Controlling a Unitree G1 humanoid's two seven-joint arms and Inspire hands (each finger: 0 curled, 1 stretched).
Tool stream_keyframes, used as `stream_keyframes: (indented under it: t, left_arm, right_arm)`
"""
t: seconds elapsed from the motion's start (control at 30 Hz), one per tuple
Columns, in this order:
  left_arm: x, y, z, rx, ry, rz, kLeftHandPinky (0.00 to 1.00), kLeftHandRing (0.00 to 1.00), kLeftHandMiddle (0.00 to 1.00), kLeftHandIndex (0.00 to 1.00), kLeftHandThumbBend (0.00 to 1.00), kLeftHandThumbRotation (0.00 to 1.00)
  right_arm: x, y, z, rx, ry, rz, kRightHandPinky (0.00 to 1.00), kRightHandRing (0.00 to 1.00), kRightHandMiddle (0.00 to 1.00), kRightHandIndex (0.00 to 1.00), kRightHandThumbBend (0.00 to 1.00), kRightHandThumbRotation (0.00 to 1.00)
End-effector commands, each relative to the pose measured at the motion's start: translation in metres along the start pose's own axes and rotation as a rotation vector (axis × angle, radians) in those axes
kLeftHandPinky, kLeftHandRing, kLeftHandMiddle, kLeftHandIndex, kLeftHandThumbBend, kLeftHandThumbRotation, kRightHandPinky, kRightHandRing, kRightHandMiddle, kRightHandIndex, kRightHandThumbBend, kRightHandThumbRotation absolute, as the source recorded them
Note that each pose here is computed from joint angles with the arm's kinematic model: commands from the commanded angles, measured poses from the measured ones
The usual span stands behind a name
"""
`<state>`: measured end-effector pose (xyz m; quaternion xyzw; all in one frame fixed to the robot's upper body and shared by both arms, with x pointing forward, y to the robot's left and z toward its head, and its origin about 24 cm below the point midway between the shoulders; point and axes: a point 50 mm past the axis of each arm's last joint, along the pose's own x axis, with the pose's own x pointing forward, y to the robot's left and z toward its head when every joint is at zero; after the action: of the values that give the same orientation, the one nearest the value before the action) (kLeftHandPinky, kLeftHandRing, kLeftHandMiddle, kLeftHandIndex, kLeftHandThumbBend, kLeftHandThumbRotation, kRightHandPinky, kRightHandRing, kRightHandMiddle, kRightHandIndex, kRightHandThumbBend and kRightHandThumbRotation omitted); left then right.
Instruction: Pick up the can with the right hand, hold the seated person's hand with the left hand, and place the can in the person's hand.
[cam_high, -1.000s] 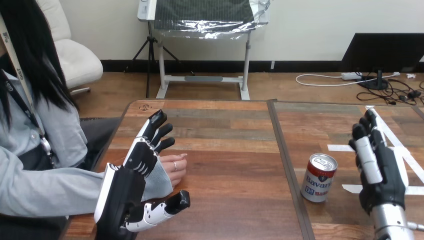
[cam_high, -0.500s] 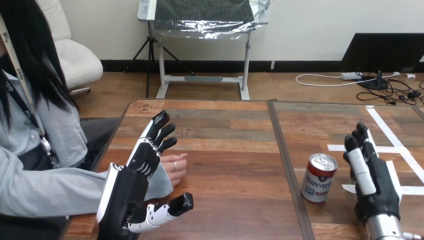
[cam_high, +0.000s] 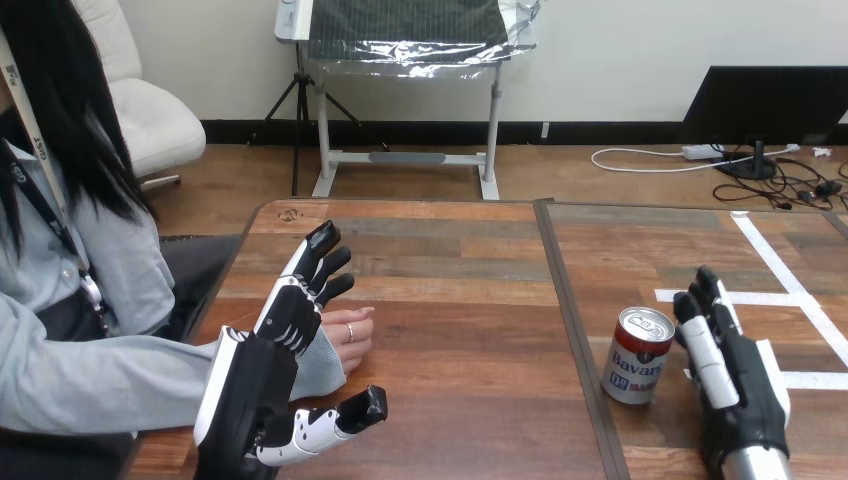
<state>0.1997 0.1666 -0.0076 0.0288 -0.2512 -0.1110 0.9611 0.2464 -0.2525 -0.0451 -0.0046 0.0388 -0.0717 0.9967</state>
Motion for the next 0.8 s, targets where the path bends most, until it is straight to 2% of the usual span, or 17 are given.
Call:
stream_keyframes:
  t: [0.0, 0.77]
  left_arm:
    - [0.0187, 0.0046, 0.0081, 0.030, -0.094, -0.001, 0.86, 0.92, 0.95, 0.93, 1.00, 0.56]
    - [0.0175, 0.0035, 0.0086, 0.030, -0.097, 0.012, 0.85, 0.91, 0.94, 0.93, 1.00, 0.57]
  right_arm:
    - [0.0074, 0.0114, 0.0057, 0.006, -0.028, 0.033, 0.97, 1.00, 1.00, 1.00, 1.00, 0.78]
    - [-0.0004, 0.0187, -0.0034, -0.022, 0.005, 0.067, 0.97, 0.99, 1.00, 1.00, 1.00, 0.80]
